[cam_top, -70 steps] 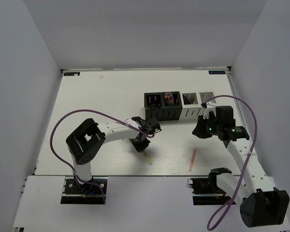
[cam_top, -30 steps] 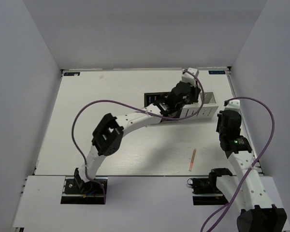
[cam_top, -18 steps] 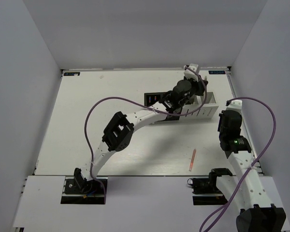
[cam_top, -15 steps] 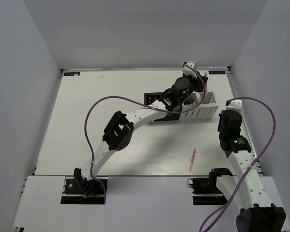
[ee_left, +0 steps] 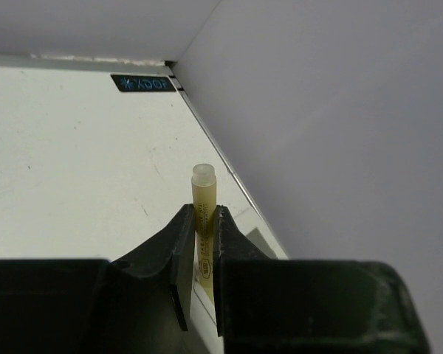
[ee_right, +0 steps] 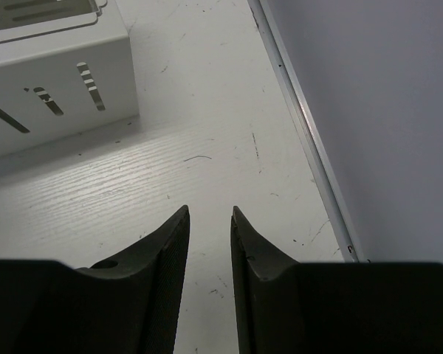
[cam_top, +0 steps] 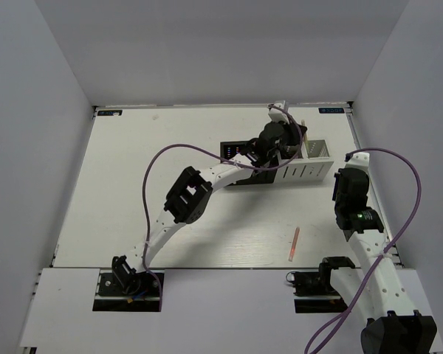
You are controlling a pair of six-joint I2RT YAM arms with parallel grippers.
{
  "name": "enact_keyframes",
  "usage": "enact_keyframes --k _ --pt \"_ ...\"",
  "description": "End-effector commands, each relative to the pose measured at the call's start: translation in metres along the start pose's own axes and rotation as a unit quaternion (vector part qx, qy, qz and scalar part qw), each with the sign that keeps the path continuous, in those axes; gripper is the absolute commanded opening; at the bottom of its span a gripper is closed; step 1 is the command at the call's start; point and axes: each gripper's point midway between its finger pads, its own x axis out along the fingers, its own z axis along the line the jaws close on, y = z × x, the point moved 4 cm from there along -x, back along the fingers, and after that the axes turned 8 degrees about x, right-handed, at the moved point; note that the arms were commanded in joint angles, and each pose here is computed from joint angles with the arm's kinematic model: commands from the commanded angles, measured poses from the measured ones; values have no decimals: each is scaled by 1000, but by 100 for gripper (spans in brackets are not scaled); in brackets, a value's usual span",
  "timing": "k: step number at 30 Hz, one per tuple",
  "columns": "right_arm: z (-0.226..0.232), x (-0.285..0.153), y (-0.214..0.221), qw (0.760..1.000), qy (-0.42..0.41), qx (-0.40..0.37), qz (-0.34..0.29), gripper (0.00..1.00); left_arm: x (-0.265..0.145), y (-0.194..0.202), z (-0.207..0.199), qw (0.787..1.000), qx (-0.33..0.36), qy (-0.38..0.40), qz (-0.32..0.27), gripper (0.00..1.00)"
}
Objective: Sort the stationery into containers
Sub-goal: Place the pen in the storage box, then pick up the pen from the center of the board.
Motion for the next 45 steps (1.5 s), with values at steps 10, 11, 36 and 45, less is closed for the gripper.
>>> enact_keyframes --k 10,11,36,45 --pt "2 -1 -10 999 -4 19 -25 32 -6 -18 -23 998 -42 40 3 49" --pt "2 -1 -10 999 -5 19 -26 32 -6 -18 -26 998 -43 42 4 66" --pt "85 -66 22 913 -365 2 182 52 -201 -171 -40 969 246 28 -16 75" --pt "97 -68 92 831 -374 24 411 33 -382 -127 80 923 272 -187 196 88"
